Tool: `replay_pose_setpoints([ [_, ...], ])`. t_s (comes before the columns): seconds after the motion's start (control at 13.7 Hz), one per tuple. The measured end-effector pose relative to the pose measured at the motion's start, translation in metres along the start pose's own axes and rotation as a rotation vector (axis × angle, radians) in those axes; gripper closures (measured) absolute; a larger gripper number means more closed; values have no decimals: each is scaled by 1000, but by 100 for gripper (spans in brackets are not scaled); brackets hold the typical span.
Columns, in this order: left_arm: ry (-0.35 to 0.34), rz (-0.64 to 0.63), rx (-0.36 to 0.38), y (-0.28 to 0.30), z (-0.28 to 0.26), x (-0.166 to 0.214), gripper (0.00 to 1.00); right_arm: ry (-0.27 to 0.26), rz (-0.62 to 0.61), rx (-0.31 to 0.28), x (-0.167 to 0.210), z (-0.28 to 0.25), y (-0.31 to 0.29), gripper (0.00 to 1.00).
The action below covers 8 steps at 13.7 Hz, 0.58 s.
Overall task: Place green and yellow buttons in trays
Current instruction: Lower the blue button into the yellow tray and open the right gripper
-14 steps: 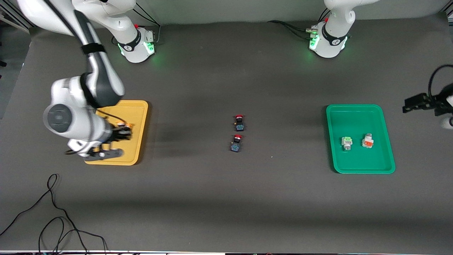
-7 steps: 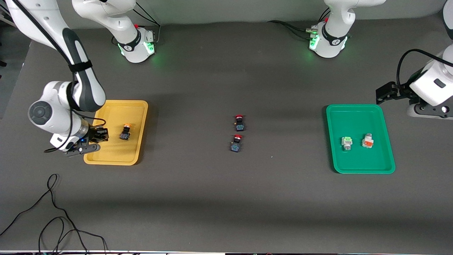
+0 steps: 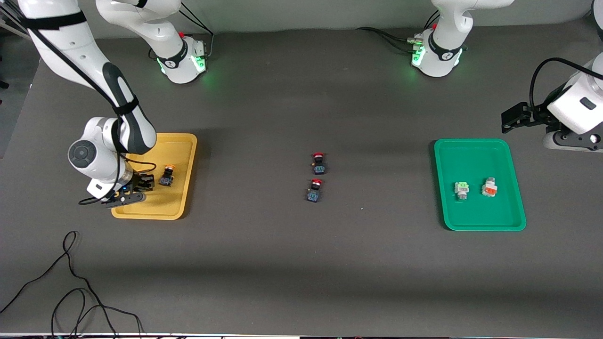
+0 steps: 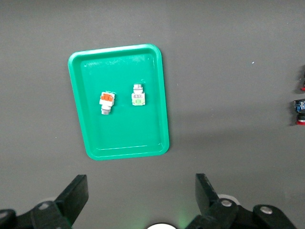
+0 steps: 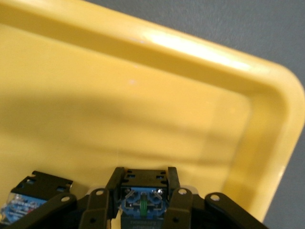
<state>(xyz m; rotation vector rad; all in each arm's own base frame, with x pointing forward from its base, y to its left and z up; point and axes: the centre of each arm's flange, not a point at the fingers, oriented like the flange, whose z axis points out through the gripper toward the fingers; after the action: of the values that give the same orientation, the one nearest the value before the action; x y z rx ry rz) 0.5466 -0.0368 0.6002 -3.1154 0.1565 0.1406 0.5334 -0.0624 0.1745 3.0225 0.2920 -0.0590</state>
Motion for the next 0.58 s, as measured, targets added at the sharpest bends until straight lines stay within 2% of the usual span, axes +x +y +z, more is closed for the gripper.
replay_pose_setpoints([
  [0.07,1,0,0,0,0,0,0,-1,12,6,0,-2,1,59],
  [0.15,1,0,0,0,-1,0,0,-3,19,12,0,-4,2,54],
  [0.29,2,-1,0,0,-1,-1,0,-33,21,32,4,-17,1,32],
  [0.51,3,-3,-1,-1,-1,-1,0,-109,27,95,27,-97,8,1],
  [0.58,3,-3,-1,-2,-1,-1,0,-128,38,115,36,-139,11,0],
])
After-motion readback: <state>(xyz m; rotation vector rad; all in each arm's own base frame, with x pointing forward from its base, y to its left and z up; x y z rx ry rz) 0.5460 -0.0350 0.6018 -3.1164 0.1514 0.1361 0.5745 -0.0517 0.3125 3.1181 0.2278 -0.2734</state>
